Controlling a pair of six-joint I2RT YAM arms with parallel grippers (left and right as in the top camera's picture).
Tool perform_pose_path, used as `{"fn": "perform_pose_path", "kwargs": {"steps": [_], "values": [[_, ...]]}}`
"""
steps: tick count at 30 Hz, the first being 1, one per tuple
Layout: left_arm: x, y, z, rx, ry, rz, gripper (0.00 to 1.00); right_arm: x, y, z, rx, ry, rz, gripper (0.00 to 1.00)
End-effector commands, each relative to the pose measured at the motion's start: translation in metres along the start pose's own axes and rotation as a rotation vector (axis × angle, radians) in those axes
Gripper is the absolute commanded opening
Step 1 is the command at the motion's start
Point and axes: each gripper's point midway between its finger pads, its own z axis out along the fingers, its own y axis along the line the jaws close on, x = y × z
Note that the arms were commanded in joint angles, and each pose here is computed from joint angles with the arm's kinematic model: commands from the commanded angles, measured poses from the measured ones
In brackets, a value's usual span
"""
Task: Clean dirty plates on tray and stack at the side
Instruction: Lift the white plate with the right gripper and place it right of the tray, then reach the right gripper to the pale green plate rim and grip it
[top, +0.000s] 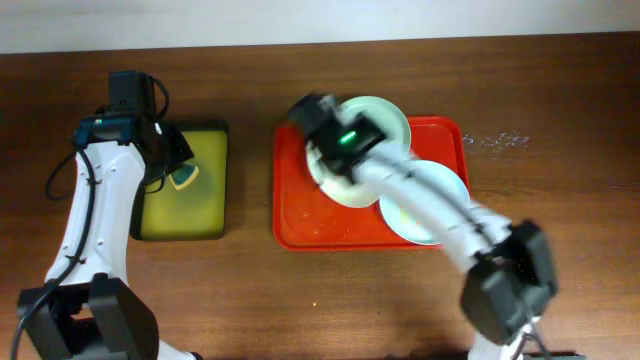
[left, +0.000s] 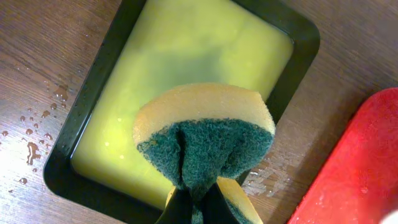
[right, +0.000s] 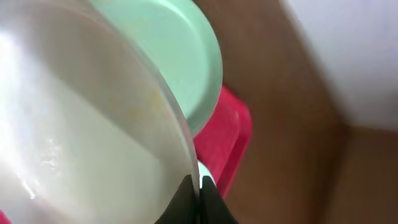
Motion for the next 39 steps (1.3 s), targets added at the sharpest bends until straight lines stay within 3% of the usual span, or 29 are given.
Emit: {"fn": "perform_pose_path", "kwargs": {"steps": [1,5,12,14,22,24,25,26,29,35,39], "values": [[0.001,0.001,-0.003,0.006,-0.006,-0.015,0.00,0.020,-0.027,0.019,-0.442,-0.005,0.291,0.04],[0.001,0.001,-0.003,0.006,-0.006,-0.015,0.00,0.062,-0.107,0.046,-0.733,-0.097,0.609,0.04],[0.001,0.001,-0.003,0.006,-0.007,-0.015,0.00,0.177,-0.204,0.126,-0.580,-0.018,0.982,0.04],[0.001,0.001,-0.003,0.006,-0.007,-0.015,0.00,0.203,-0.218,0.154,-0.546,0.013,1.117,0.04],[0.000,0.001,-0.003,0.008,-0.010,-0.015,0.00,0.251,-0.202,0.228,-0.549,0.113,1.237,0.04],[0.000,0.001,-0.003,0.008,-0.010,-0.015,0.00,0.253,-0.206,0.230,-0.537,0.103,1.248,0.05],[0.000,0.001,-0.003,0.008,-0.011,-0.015,0.00,0.252,-0.207,0.230,-0.536,0.101,1.247,0.15],[-0.001,0.000,-0.003,0.009,-0.012,-0.015,0.00,0.252,-0.207,0.229,-0.535,0.100,1.247,0.17],[-0.001,0.000,-0.003,0.010,-0.013,-0.016,0.00,0.247,-0.224,0.215,-0.516,0.074,1.245,0.58],[-0.002,0.000,-0.003,0.011,-0.017,-0.016,0.00,0.192,-0.275,0.136,-0.495,-0.065,1.212,0.57],[-0.002,0.000,-0.003,0.011,-0.016,-0.016,0.00,0.105,-0.227,0.093,-0.776,-0.192,1.101,0.64]]}}
